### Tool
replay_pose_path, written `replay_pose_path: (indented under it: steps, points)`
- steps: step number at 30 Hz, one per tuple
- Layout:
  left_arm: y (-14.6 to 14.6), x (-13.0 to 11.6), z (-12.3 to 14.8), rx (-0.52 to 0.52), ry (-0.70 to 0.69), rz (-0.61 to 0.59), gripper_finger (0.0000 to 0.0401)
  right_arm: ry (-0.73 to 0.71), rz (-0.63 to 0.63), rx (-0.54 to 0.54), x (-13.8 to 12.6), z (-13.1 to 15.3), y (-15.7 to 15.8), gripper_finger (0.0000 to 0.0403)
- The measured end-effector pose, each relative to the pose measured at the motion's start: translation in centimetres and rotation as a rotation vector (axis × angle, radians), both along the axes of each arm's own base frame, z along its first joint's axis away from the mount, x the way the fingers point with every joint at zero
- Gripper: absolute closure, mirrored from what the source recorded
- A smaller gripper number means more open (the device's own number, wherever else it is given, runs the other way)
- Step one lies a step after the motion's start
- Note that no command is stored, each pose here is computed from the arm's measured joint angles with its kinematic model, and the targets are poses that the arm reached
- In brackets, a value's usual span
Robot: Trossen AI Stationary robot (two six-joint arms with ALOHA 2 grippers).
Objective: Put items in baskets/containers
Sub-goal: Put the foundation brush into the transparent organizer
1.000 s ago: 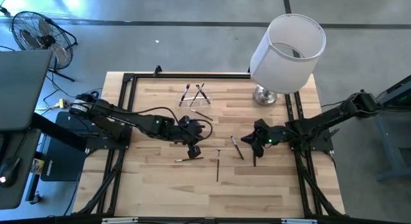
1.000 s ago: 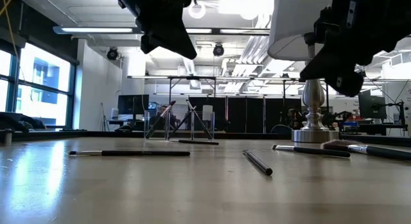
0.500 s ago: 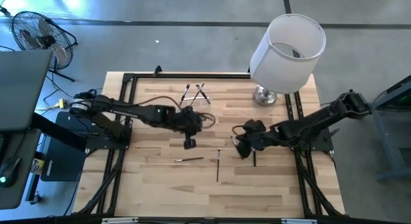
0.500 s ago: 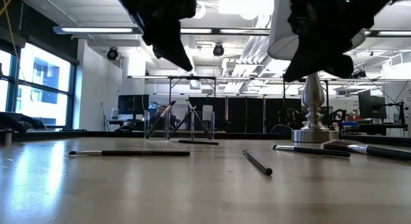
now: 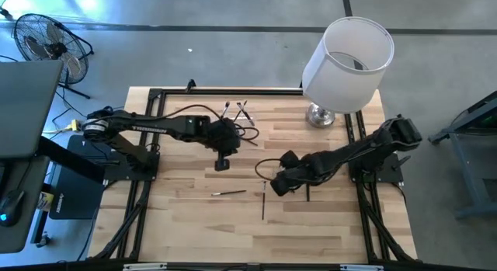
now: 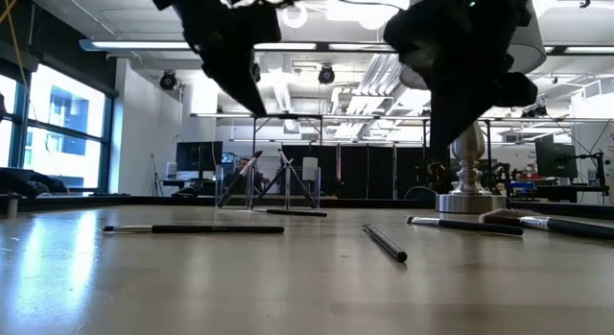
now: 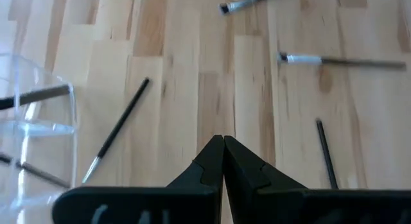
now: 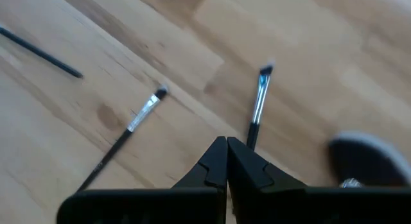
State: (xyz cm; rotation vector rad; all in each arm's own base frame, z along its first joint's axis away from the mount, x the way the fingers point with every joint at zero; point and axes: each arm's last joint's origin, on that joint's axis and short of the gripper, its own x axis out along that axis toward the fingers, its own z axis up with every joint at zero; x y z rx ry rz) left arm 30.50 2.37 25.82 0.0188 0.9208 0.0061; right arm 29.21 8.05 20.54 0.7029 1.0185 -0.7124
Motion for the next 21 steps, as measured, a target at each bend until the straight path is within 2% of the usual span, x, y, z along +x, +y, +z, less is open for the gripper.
replay_pose_path:
  steps: [8,17,21]
  points:
    - [-0.3,-3.0,0.0,0.019,0.007,-0.026,0.0396,0.14,-0.084,0.114,1.2,-3.2,-0.2,0.0403]
    - [-0.5,-5.8,-0.9,-0.006,0.018,-0.004,0.0396,0.225,-0.129,0.131,1.5,-5.1,-0.4,0.0403]
    - [-0.6,-5.9,-1.1,-0.026,0.014,-0.016,0.0396,0.225,-0.135,0.113,1.4,-5.1,-0.5,0.0403]
